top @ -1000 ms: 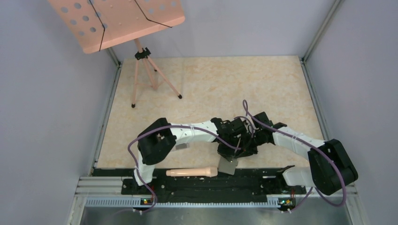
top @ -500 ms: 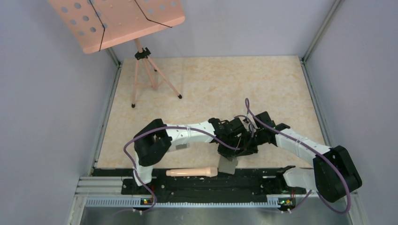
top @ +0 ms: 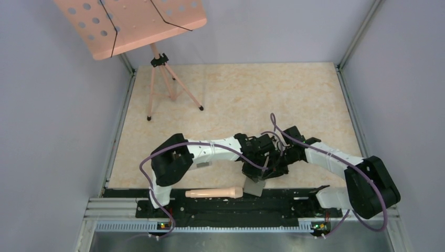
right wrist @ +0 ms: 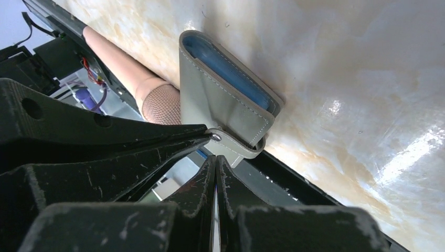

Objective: Put the credit cards into the card holder
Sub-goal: Close the card holder at the center of the board.

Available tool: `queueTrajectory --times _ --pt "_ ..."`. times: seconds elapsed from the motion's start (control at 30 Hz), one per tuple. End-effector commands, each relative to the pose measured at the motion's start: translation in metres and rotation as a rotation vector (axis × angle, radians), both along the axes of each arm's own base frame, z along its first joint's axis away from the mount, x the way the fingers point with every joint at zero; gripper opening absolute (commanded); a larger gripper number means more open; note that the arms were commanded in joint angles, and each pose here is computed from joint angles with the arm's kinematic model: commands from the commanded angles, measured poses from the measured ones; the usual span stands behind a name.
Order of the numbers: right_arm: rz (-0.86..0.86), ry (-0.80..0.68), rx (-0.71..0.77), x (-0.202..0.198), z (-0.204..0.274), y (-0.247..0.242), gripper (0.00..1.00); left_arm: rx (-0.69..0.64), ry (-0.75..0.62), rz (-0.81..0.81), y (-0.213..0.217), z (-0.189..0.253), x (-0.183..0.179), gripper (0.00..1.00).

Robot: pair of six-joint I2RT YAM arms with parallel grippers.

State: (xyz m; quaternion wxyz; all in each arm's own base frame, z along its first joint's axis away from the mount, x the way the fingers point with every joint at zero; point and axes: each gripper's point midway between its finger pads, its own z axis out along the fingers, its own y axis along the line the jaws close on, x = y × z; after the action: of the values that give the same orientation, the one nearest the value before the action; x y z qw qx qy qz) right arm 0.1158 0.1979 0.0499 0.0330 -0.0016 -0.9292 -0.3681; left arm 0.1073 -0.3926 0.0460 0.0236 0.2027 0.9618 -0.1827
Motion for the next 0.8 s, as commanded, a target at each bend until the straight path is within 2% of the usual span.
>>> queueTrajectory --times 0.0,0.5,0.77 --pt "0.042 0.016 0.027 -0.008 -0.005 0.002 0.0 0.005 0.007 -0.013 -0.003 -0.003 -0.002 0.0" --pt "0.057 0.06 0.024 -0.013 -0.025 0.005 0.0 0.073 0.014 0.007 0.01 -0.018 -0.003 0.0" --pt "0.076 0.085 -0.052 -0.019 -0.048 -0.001 0.0 0.169 0.007 0.021 0.027 -0.037 -0.002 0.0"
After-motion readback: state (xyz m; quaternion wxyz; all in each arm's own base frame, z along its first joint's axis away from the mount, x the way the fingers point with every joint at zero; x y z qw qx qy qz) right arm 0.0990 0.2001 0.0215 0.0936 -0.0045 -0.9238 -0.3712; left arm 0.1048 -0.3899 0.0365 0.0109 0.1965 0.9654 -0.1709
